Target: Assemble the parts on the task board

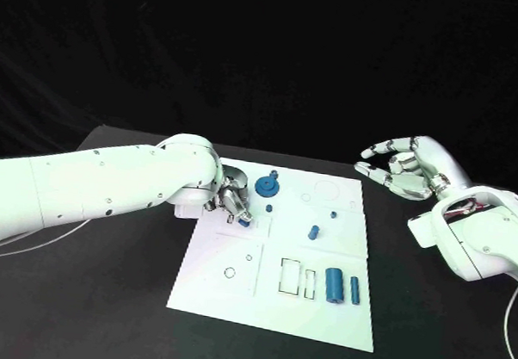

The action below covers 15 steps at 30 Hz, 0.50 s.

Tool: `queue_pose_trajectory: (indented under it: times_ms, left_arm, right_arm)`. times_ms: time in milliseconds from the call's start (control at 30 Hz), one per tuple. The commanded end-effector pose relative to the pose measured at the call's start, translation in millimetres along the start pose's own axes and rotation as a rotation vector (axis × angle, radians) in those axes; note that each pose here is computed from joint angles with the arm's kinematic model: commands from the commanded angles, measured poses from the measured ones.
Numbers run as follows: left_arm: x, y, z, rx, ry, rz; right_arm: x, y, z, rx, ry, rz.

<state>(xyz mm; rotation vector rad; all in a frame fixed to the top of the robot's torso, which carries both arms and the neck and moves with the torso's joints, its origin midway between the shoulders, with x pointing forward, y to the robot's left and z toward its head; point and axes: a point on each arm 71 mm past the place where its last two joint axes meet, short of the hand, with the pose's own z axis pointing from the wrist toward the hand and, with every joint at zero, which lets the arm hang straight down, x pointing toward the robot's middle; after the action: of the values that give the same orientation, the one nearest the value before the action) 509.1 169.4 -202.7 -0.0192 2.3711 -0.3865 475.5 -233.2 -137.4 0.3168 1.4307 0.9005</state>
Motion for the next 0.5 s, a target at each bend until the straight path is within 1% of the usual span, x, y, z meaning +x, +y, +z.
queue_pose_trajectory:
  times_ms: [33, 267, 500]
  left_arm:
    - [1.6, -0.4, 0.5, -0.010, 0.010, 0.022]
    - [0.8, -0.8, 0.3, -0.007, -0.005, 0.013]
    - [2.7, -2.5, -1.5, 0.006, -0.007, -0.006]
  right_arm:
    - [0.8, 1.0, -0.1, -0.013, 0.003, -0.005]
    - [1.0, 1.1, -0.1, -0.015, 0.001, -0.005]
    - [0.9, 0.9, -0.2, -0.015, -0.001, -0.005]
